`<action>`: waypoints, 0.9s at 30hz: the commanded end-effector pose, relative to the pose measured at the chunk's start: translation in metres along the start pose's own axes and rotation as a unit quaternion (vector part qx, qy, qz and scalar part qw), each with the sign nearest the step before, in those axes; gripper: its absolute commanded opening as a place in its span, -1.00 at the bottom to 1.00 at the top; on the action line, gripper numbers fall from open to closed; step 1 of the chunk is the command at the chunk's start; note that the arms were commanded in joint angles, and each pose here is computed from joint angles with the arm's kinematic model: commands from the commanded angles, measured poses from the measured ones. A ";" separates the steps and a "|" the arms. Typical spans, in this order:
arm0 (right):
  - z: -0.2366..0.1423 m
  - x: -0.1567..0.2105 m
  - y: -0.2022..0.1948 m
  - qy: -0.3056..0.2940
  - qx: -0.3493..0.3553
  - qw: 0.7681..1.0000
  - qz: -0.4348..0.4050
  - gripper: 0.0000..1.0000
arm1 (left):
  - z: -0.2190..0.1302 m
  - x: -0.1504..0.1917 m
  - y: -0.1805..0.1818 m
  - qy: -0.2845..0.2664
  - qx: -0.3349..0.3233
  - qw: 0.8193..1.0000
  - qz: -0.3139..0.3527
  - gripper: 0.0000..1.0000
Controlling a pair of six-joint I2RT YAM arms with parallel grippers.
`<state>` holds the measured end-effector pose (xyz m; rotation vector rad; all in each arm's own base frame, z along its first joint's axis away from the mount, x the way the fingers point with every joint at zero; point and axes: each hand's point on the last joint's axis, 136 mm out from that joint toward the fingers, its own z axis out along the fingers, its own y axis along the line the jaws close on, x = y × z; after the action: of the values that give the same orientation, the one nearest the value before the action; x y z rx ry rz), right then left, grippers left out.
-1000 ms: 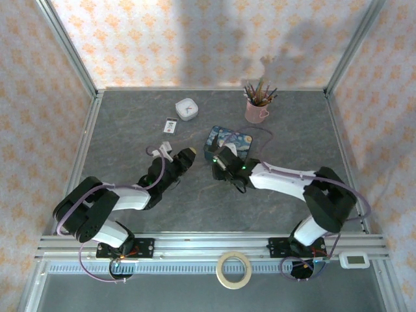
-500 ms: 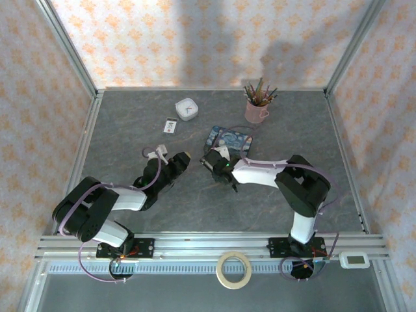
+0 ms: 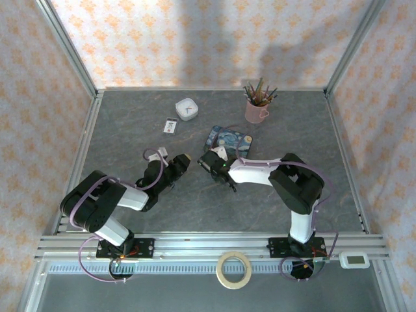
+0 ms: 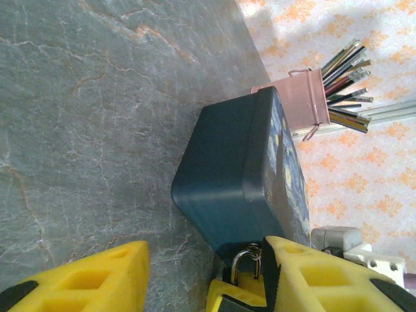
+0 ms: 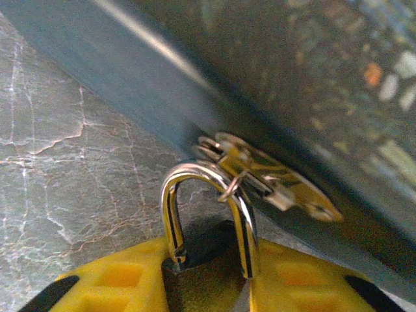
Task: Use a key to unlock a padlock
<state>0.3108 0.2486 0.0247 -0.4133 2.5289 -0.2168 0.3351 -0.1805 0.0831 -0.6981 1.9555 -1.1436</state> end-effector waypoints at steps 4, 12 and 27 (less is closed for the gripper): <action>-0.002 -0.009 -0.002 -0.021 0.004 1.000 -0.014 -0.64 | 0.007 -0.004 -0.017 0.001 0.044 0.999 -0.019 -0.08; -0.016 -0.024 0.006 -0.036 -0.053 0.997 -0.037 -0.95 | 0.008 -0.001 -0.022 0.009 0.064 0.998 -0.027 -0.09; -0.020 -0.036 0.015 -0.017 -0.241 0.969 -0.040 -1.00 | 0.007 0.008 -0.038 0.037 0.119 0.992 -0.028 -0.14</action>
<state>0.3289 0.2648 0.0441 -0.6488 2.5496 0.2301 0.3356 -0.2029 0.0928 -0.6345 1.9066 -1.3480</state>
